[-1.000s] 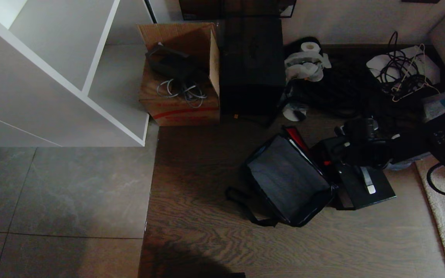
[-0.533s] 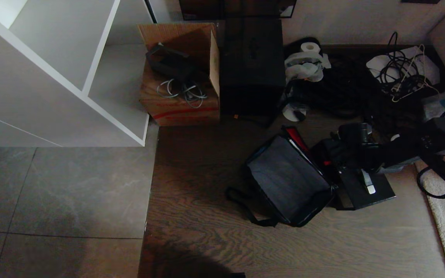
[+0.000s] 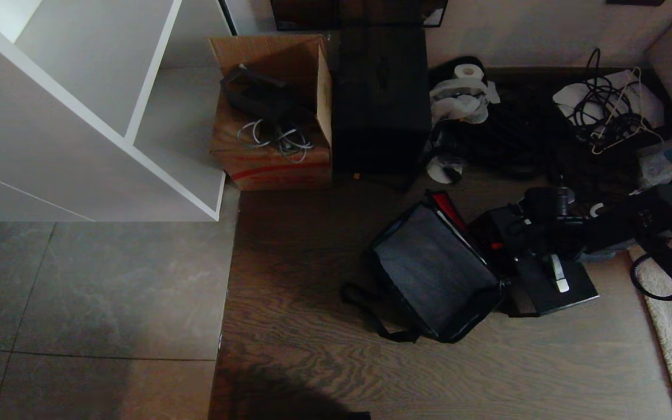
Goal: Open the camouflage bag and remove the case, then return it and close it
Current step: Grip the handle again
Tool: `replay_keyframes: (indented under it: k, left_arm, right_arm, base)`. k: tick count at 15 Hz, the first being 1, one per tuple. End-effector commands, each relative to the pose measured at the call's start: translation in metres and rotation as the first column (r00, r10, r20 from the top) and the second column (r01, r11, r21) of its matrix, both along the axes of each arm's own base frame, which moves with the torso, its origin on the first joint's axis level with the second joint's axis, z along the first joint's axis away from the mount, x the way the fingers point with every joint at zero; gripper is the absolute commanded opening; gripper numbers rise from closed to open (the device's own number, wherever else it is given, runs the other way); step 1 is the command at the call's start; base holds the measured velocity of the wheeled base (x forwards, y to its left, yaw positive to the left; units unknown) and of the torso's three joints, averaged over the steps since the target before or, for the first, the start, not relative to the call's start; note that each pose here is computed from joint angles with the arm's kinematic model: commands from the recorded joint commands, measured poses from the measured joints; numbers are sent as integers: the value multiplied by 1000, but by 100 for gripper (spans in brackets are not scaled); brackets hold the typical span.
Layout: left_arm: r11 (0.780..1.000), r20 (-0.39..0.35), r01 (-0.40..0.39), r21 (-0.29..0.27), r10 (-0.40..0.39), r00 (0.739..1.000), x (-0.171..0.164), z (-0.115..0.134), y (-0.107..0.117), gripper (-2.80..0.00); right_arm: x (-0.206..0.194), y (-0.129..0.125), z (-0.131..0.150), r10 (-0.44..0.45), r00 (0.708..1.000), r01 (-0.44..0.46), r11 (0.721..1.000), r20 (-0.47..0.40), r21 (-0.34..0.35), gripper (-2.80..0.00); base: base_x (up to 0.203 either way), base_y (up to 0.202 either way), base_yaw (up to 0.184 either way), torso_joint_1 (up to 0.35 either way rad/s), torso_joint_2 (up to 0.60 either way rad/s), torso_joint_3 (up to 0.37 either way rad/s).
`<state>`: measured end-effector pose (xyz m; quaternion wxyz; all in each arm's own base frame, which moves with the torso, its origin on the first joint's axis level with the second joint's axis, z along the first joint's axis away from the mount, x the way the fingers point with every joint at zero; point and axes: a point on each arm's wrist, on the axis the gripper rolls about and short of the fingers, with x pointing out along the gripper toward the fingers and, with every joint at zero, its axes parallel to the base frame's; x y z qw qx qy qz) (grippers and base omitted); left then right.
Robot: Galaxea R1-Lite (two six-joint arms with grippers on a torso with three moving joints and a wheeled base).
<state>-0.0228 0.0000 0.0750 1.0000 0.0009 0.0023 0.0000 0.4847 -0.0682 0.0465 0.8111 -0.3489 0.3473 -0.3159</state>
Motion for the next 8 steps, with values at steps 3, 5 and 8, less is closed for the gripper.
replay_keyframes:
  k: [3, 5, 8]
  left_arm:
    - [1000, 0, 0, 0, 0, 1000, 0, 0, 0, -280]
    - [1000, 0, 0, 0, 0, 1000, 0, 0, 0, -280]
    - [1000, 0, 0, 0, 0, 1000, 0, 0, 0, -280]
  right_arm:
    - [8, -59, 20, -72, 997, 69, 994, -33, -86, 0]
    - [13, -77, 18, -99, 993, 94, 992, -57, -89, 0]
    - [22, -94, -6, -114, 989, 106, 991, -97, -87, 0]
  base:
    - [0, 0, 0, 0, 0, 0]
    - [0, 0, 0, 0, 0, 0]
    - [0, 0, 0, 0, 0, 0]
